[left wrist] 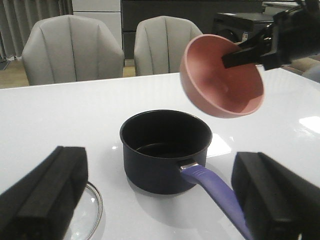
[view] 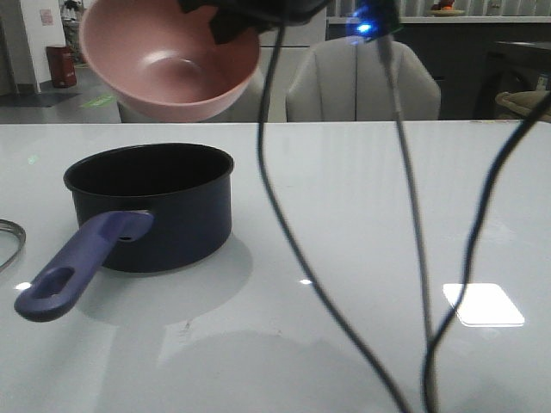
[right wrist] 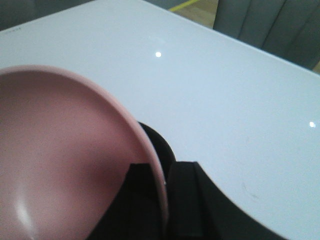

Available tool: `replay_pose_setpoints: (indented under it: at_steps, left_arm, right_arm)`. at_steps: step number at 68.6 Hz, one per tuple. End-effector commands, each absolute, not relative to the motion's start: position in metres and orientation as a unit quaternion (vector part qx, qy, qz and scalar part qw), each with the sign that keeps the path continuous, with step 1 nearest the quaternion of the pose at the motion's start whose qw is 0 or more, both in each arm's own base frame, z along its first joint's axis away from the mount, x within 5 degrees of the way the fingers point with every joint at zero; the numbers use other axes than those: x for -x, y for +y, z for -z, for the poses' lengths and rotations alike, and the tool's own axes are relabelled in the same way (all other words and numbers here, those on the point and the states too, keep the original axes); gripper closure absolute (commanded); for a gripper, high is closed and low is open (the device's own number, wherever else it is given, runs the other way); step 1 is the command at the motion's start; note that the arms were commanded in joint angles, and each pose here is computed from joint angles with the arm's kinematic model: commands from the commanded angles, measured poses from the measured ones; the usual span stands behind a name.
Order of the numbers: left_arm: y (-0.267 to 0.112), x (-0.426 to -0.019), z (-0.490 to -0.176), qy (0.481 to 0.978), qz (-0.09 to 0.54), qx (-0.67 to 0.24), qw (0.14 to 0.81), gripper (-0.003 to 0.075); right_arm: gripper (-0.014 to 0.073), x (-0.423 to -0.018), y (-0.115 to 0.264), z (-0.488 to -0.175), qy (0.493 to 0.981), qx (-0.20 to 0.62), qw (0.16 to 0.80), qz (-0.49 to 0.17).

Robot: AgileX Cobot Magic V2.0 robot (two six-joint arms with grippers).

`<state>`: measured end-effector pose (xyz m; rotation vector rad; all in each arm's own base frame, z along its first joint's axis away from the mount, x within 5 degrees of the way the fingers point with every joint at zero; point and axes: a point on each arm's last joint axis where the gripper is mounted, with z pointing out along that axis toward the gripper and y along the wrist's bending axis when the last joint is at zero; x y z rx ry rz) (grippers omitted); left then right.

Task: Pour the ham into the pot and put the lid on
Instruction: 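Carry the empty pink bowl back and lower it onto the table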

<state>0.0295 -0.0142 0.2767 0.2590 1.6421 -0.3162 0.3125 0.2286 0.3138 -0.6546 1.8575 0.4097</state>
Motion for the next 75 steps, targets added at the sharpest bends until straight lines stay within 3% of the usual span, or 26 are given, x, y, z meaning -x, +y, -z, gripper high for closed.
replay_pose_setpoints:
  at_steps: [1,21,41,75]
  left_arm:
    - [-0.014,-0.029,-0.292,0.692,0.153,-0.106,0.697,0.0094]
    - [-0.014,-0.029,-0.292,0.692,0.153,-0.106,0.697,0.0094]
    - [-0.014,-0.029,-0.292,0.692,0.153,-0.106,0.697,0.0094]
    - [-0.014,-0.029,-0.292,0.692,0.153,-0.106,0.697,0.0094]
  right_arm:
    - [0.0456,-0.309,0.193,-0.355,0.774,0.242,0.560,-0.168]
    - [0.0456,-0.325,0.113,-0.344,0.860,0.173,0.464,-0.122]
    - [0.0456,-0.337,0.060,-0.318,0.918,0.090,0.373,-0.102]
    - [0.0444,-0.376,0.053,-0.229,0.958,0.067,0.261,-0.094]
